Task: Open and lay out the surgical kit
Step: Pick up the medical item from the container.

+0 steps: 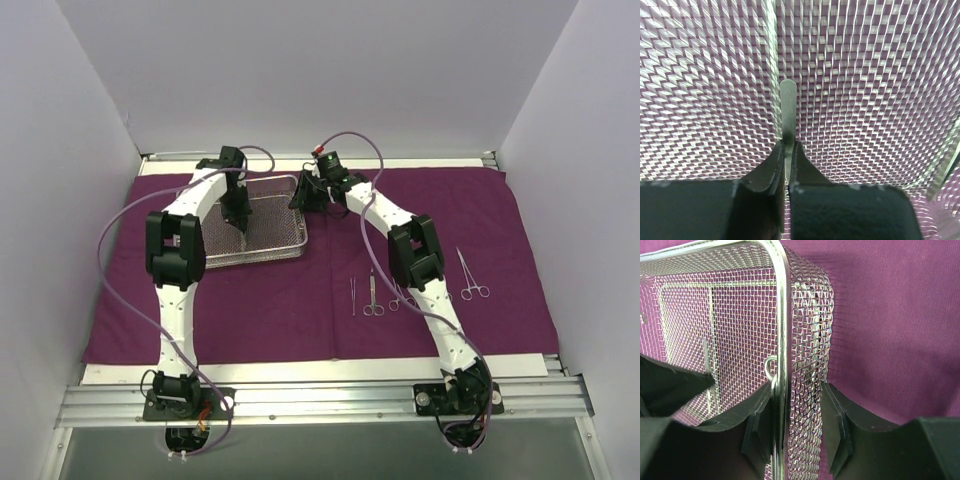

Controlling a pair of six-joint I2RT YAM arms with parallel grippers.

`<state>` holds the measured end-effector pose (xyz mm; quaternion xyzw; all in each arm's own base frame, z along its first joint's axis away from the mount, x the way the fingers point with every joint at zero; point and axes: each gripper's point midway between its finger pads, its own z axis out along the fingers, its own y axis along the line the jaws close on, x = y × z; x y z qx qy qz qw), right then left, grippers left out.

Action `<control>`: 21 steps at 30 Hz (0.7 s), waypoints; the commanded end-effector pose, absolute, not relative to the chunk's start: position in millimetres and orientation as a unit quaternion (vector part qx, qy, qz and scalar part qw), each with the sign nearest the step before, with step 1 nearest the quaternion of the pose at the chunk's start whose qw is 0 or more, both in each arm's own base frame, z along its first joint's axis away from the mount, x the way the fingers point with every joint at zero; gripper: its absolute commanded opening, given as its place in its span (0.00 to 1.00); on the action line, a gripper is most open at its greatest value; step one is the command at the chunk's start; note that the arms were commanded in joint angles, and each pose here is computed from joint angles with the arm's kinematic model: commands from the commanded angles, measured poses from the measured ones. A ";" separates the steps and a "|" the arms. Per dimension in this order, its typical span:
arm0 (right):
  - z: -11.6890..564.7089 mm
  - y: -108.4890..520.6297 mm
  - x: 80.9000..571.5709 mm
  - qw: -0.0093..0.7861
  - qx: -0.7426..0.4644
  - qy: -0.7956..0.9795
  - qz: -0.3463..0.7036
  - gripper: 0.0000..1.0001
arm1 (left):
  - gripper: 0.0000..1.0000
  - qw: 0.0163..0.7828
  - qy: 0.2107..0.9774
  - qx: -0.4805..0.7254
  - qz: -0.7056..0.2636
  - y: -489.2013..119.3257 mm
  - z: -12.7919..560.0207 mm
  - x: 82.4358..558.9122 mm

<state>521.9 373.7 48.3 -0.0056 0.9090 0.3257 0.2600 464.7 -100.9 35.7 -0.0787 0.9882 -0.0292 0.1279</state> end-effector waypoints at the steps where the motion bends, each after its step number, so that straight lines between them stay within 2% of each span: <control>1: 72.6 373.0 517.9 0.262 -0.021 0.906 0.331 0.21 | 0.02 0.179 0.979 -0.086 -0.037 -90.1 60.2 496.3; 3: 74.2 372.9 517.7 0.262 -0.023 0.906 0.333 0.23 | 0.02 0.191 0.976 -0.091 -0.047 -88.7 73.6 504.7; 4: 76.8 372.9 518.3 0.263 -0.024 0.904 0.335 0.30 | 0.02 0.197 0.975 -0.094 -0.049 -87.0 79.2 507.3; 9: 107.2 372.3 527.6 0.285 -0.030 0.893 0.346 0.48 | 0.02 0.232 0.964 -0.084 -0.100 -99.3 127.1 513.2; 11: 120.1 369.4 531.8 0.295 -0.028 0.892 0.342 0.59 | 0.02 0.251 0.956 -0.080 -0.128 -107.6 152.2 512.4; 12: 131.9 368.1 533.6 0.301 -0.028 0.889 0.344 0.68 | 0.02 0.259 0.953 -0.075 -0.139 -111.1 165.8 509.3; 13: 144.2 361.5 537.8 0.311 -0.023 0.885 0.346 0.99 | 0.02 0.256 0.952 -0.066 -0.156 -120.8 170.3 504.4; 19: 200.4 310.6 541.2 0.356 -0.023 0.883 0.305 1.00 | 0.02 0.261 0.941 -0.027 -0.213 -147.6 201.8 473.5; 21: 200.9 289.8 532.1 0.352 -0.038 0.893 0.276 1.00 | 0.02 0.254 0.933 -0.007 -0.256 -162.4 207.5 458.8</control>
